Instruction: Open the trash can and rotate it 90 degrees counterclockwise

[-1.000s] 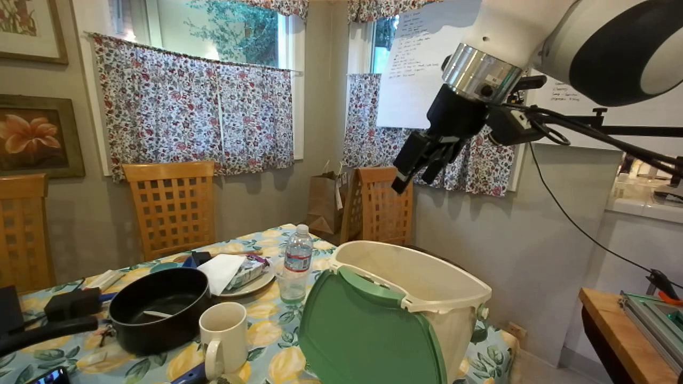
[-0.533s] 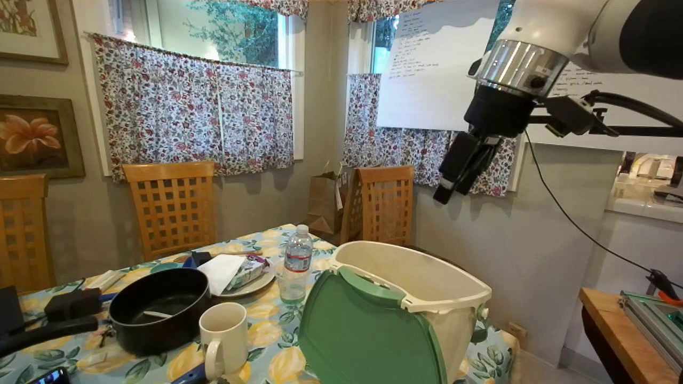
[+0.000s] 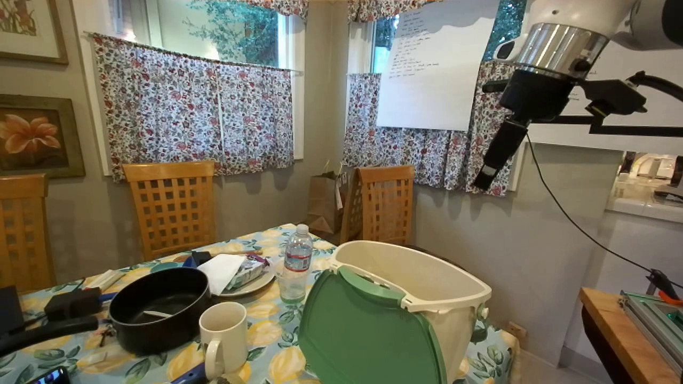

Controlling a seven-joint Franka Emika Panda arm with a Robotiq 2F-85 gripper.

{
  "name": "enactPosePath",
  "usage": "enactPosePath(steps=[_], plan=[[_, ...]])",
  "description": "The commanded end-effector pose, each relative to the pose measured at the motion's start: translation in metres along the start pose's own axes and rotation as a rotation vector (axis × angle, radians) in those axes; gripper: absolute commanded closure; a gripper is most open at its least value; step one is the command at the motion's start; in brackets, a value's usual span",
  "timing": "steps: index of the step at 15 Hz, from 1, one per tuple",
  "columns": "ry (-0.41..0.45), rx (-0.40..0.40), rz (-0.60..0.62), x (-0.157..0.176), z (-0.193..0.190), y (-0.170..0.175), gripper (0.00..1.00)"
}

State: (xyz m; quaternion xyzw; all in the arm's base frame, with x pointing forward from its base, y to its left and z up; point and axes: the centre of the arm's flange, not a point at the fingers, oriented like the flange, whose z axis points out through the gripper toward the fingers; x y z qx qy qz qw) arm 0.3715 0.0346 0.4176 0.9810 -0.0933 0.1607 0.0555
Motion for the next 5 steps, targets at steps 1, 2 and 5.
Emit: enactPosePath(steps=[1, 2, 5], plan=[[-0.003, -0.002, -0.003, -0.0004, 0.0014, -0.0012, 0.00], [-0.007, -0.004, -0.006, -0.0009, 0.0030, -0.0023, 0.00], [-0.010, -0.005, -0.007, -0.0011, 0.0041, -0.0026, 0.00]])
